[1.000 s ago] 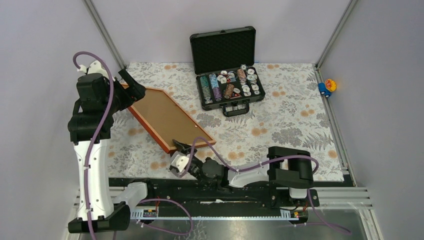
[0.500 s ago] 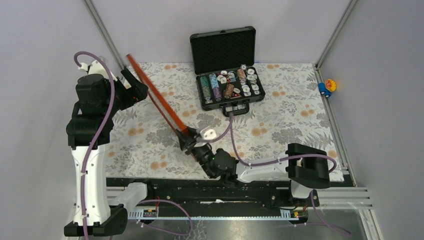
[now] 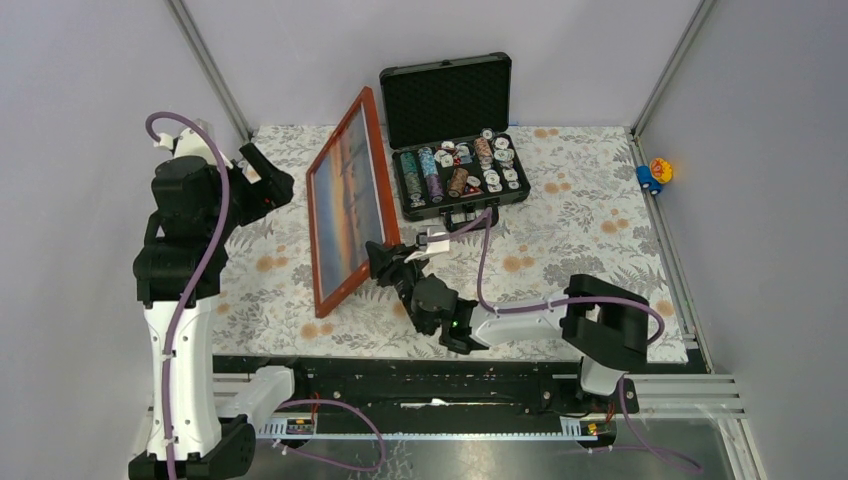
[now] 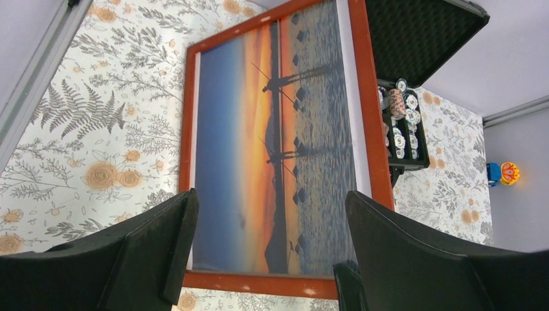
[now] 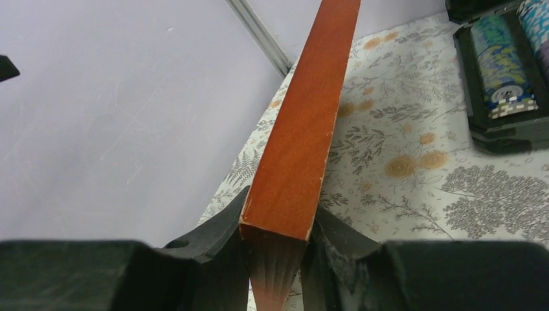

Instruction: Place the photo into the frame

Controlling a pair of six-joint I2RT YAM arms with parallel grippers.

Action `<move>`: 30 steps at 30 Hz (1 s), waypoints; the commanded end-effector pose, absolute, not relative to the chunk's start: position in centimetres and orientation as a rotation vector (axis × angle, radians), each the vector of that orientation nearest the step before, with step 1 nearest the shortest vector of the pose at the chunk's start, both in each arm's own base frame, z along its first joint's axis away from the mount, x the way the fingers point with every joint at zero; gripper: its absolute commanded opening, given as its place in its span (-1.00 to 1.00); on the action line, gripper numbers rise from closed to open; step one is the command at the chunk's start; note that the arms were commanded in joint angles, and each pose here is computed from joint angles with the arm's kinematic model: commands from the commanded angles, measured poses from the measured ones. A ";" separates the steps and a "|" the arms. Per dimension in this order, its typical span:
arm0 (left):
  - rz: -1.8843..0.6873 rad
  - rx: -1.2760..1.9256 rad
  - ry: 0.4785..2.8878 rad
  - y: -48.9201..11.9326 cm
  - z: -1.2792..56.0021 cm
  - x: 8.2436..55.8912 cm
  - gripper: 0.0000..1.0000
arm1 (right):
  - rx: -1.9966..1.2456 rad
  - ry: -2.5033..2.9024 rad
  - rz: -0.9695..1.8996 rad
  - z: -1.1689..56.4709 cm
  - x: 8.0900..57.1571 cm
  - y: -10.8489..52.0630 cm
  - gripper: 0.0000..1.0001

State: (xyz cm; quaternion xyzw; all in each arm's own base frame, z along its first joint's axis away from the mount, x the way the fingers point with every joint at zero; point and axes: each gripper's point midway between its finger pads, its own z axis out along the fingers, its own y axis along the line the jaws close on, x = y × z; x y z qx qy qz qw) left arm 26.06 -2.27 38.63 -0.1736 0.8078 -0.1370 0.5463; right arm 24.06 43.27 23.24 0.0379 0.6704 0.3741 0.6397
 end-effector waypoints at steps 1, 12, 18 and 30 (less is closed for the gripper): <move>-0.357 -0.398 1.857 -2.6 39.4 26.2 0.81 | 0.120 1.577 0.908 21.5 25.2 44.7 -1.00; -0.443 -0.362 1.874 -4.1 37.5 26.0 0.88 | 0.160 1.652 0.971 18.1 27.8 47.6 -1.00; -0.560 -0.257 1.915 -6.7 36.4 25.8 0.97 | 0.215 1.715 0.973 14.9 28.2 49.0 -1.00; -0.639 -0.171 1.912 -9.0 36.3 24.3 0.97 | 0.489 1.808 1.108 9.0 28.2 50.2 -1.00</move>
